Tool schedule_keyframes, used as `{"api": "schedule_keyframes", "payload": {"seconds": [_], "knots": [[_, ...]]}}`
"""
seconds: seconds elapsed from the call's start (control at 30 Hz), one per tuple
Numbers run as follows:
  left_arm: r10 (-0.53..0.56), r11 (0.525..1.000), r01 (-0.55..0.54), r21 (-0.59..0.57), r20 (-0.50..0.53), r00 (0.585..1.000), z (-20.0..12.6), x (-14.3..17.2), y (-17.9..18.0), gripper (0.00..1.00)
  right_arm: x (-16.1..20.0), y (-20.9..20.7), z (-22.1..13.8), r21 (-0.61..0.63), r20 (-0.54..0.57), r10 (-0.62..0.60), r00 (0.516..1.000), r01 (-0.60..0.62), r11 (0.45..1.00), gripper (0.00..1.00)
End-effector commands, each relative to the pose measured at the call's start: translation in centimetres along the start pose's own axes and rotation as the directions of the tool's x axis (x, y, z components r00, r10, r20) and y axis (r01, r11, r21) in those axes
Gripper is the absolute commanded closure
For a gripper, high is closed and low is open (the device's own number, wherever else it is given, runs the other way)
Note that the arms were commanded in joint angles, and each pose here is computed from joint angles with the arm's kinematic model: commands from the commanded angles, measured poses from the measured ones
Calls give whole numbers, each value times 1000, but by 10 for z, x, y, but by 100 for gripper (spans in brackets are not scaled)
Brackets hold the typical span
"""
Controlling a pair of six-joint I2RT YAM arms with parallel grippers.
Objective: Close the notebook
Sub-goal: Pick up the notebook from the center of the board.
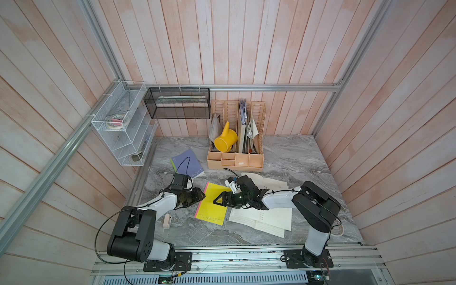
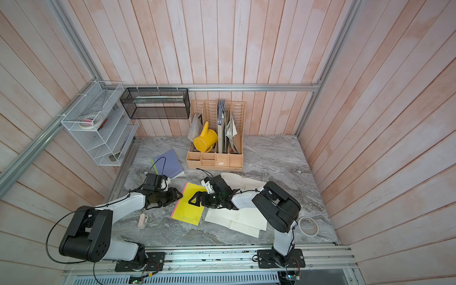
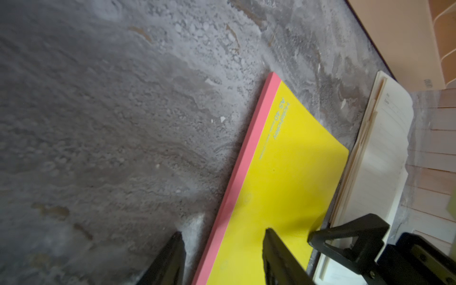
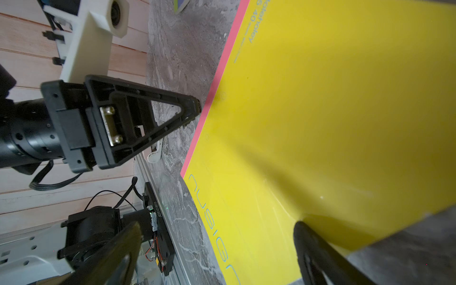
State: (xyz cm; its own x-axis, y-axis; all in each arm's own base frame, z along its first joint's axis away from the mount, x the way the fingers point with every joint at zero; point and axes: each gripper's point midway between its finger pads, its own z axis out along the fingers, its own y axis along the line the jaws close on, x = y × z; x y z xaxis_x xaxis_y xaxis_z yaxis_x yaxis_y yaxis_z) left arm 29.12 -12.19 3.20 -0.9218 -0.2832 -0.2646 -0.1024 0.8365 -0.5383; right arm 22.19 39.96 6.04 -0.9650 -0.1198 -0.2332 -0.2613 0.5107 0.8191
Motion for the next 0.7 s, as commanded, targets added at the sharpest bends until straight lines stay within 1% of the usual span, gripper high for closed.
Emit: {"api": "schedule_keyframes", "payload": {"seconds": [0.0,0.1,0.2,0.33,0.53,0.6,0.67], "knots": [[-16,1000,18,22,-65,998,10,22,9,45,15,-25,6,39,-42,33,999,-32,999,2],[-60,990,72,119,-103,993,12,39,0,45,16,-31,4,17,-26,31,999,-31,999,2],[-91,978,104,181,-77,993,9,47,-4,46,21,-44,8,8,-32,32,999,-32,999,2],[-90,971,101,217,-63,994,2,56,-7,46,28,-62,18,41,-71,36,997,-33,999,2],[-74,949,93,300,-73,995,-11,65,-21,46,28,-72,25,76,-83,42,996,-35,996,2],[-82,954,100,282,-76,994,-14,67,-18,46,29,-76,25,95,-86,47,995,-39,995,2],[-106,972,118,201,-68,992,-14,70,-5,46,30,-79,25,109,-89,51,995,-41,993,2]]}}
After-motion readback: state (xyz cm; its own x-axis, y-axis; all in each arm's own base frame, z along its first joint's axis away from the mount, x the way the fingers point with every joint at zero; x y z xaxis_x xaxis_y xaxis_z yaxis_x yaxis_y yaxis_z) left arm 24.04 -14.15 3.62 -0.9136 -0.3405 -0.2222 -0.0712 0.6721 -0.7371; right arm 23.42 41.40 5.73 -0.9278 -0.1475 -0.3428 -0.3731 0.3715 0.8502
